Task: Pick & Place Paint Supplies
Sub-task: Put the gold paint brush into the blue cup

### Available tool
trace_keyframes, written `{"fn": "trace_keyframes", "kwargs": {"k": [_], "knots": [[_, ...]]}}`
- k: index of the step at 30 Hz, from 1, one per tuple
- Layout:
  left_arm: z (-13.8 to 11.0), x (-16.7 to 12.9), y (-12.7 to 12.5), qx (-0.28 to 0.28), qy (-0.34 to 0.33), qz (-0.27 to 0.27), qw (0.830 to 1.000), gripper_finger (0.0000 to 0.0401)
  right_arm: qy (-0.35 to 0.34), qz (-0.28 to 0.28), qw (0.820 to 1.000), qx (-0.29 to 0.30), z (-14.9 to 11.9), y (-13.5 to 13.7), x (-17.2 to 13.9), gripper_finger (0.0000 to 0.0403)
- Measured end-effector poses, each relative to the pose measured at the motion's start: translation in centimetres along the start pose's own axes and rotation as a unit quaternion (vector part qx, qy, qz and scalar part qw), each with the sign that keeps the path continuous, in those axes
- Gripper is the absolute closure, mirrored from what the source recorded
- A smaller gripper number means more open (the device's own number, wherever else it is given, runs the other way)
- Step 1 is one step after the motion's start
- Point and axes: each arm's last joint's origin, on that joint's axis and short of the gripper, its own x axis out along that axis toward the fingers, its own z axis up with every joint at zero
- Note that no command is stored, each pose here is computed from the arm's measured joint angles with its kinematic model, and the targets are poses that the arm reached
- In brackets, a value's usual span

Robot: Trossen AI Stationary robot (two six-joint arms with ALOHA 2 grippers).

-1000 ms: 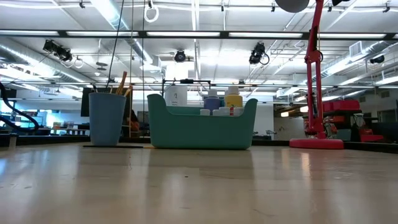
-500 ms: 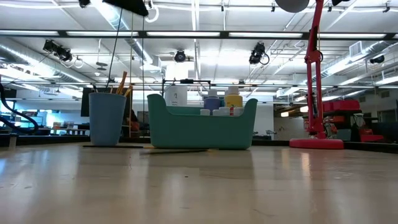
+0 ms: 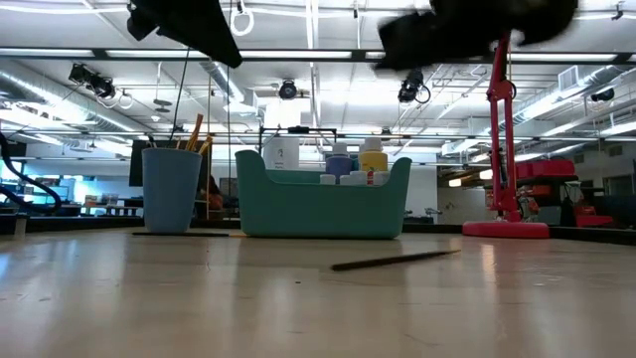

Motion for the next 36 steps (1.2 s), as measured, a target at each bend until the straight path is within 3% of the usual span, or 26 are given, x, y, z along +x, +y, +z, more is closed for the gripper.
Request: {"fn": "trace_keyframes", "kwargs": {"k": [3, 6, 9, 11, 15, 17, 22, 30, 36], "knots": [[-0.2, -0.5, -0.3, -0.003, -0.005, -0.011, 1.000, 0.0388, 0.065, 0.090, 0.992, 0.067, -2.5, 1.4, 0.0, 0.0275], [-0.3, -0.9, -0.5, -0.005, -0.017, -0.013, 1.000, 0.0390, 0.032, 0.162, 0.980, 0.113, -5.3, 3.6, 0.0, 0.0275], [-0.3, -1.1, -0.7, -0.019, -0.023, -0.021, 0.999, 0.0388, -0.039, 0.175, 0.973, 0.149, -8.2, 5.9, 0.0, 0.0275], [-0.3, -1.2, -0.9, -0.026, -0.026, -0.027, 0.999, 0.0387, -0.069, 0.166, 0.973, 0.142, -9.8, 7.3, -0.2, 0.0275], [0.0, -1.2, -1.2, -0.021, -0.035, -0.036, 0.999, 0.0387, -0.020, 0.163, 0.978, 0.132, -12.3, 9.6, 0.6, 0.0275], [0.1, -1.2, -1.4, -0.024, -0.038, -0.042, 0.998, 0.0389, -0.005, 0.187, 0.971, 0.152, -12.3, 10.8, 1.8, 0.0275], [0.1, -1.3, -1.4, -0.013, -0.040, -0.044, 0.998, 0.0391, 0.043, 0.222, 0.966, 0.125, -11.5, 13.5, 5.1, 0.0276], [0.1, -1.3, -1.5, 0.001, -0.040, -0.046, 0.998, 0.0387, 0.088, 0.176, 0.967, 0.163, -10.6, 14.4, 6.3, 0.0283], [0.2, -1.3, -1.5, 0.000, -0.040, -0.046, 0.998, 0.0391, 0.095, 0.163, 0.963, 0.192, -10.6, 14.6, 6.1, 0.0343]]}}
